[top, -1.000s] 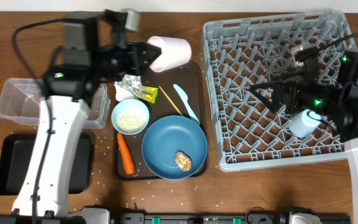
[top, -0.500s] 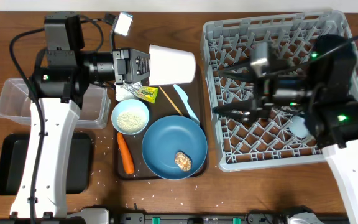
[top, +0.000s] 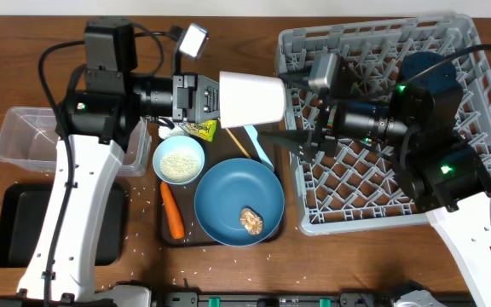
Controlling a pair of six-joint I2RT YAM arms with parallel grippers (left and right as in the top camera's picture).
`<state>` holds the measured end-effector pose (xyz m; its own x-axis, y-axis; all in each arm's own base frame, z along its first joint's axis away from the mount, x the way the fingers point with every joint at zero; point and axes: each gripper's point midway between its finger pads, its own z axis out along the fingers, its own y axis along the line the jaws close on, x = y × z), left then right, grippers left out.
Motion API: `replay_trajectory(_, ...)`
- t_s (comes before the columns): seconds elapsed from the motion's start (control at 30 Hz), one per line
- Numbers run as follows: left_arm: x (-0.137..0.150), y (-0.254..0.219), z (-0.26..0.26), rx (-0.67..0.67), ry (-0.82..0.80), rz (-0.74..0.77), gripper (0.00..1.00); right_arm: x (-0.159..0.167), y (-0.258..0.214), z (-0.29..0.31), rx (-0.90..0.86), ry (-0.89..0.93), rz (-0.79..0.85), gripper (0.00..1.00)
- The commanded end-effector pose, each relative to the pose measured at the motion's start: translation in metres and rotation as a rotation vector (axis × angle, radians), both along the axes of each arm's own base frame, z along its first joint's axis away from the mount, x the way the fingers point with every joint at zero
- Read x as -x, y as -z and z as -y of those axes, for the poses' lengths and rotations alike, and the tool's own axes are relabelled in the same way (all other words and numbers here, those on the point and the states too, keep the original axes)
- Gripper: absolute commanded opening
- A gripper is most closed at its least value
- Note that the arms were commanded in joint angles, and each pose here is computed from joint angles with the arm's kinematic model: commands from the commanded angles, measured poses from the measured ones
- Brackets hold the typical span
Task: Sort waste into correct bins and load items into the dishwasher rack
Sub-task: 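Pass the pink cup from the left gripper to the right gripper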
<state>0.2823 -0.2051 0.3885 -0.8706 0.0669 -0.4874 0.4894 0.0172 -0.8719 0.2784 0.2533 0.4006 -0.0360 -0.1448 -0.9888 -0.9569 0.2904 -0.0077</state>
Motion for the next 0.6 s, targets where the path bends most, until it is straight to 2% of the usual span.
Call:
replay_trajectory(0.0,0.009,-0.011,-0.001,0.018,0.021,0.009,0.06,-0.013,0.005,0.002,0.02,0.065,0.01,0.88)
replay_trajectory(0.2,0.015,-0.018,-0.002,0.021,0.018,0.035,0.06,-0.016,0.007,0.011,0.023,0.067,-0.005,0.88)
replay_trajectory(0.37,0.022,-0.025,-0.003,0.024,0.018,0.061,0.06,0.021,-0.005,0.001,-0.029,-0.168,0.057,0.91)
replay_trajectory(0.57,0.034,-0.035,-0.004,0.025,0.018,0.05,0.06,0.027,-0.011,0.0,-0.047,-0.209,0.084,0.93)
